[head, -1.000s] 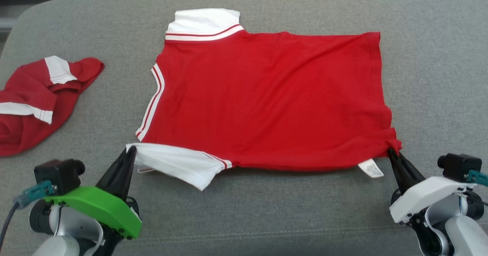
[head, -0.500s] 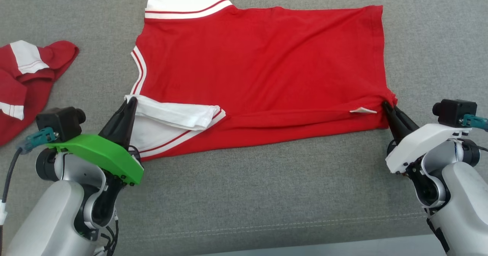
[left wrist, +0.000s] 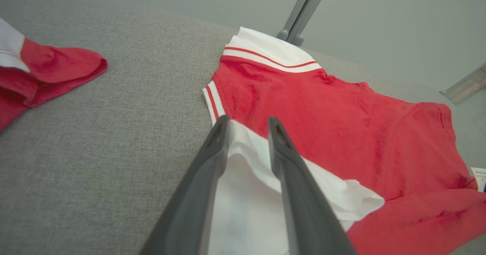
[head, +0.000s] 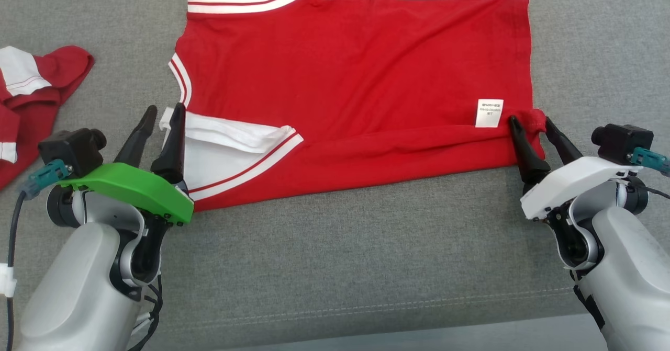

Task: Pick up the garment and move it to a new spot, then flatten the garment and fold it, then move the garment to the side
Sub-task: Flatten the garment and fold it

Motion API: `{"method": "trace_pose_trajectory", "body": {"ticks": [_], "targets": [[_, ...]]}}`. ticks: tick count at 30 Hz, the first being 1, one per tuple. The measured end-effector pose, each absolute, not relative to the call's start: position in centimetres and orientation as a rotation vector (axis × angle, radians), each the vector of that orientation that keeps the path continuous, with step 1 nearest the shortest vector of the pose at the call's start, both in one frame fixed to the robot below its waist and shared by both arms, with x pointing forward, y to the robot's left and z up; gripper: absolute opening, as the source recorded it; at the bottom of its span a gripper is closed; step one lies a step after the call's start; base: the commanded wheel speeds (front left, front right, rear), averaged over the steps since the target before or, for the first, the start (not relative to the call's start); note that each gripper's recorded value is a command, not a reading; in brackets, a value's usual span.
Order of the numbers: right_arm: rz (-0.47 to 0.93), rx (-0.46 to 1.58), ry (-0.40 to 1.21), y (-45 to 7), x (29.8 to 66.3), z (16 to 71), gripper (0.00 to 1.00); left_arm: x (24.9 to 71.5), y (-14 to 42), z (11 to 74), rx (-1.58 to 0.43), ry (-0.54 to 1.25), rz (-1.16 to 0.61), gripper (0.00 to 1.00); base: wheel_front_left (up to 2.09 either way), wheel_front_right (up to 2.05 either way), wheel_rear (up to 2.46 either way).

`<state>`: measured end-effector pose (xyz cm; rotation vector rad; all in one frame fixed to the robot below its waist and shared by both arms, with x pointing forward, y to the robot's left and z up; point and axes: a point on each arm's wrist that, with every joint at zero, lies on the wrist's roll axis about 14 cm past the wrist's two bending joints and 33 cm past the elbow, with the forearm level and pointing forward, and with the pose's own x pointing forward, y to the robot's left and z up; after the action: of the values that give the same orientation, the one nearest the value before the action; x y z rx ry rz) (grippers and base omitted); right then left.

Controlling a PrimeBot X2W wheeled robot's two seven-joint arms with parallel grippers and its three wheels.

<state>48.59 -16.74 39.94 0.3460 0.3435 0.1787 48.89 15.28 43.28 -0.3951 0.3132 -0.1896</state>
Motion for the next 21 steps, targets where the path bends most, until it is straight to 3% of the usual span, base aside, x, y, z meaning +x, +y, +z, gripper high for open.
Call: {"method": "trace_pose_trajectory", "body": {"ticks": [9, 21], "targets": [[0.117, 0.352, 0.203, -18.3, 48.1, 41.4, 1.00, 48.8, 16.9, 44.3, -0.342, 0.195, -0.105, 1.00, 0.00, 0.00, 0.00], [0.103, 0.258, 0.002, -17.6, 44.8, 47.1, 1.00, 44.4, 19.3, 48.1, -0.190, 0.046, -0.001, 1.00, 0.00, 0.00, 0.00]]}}
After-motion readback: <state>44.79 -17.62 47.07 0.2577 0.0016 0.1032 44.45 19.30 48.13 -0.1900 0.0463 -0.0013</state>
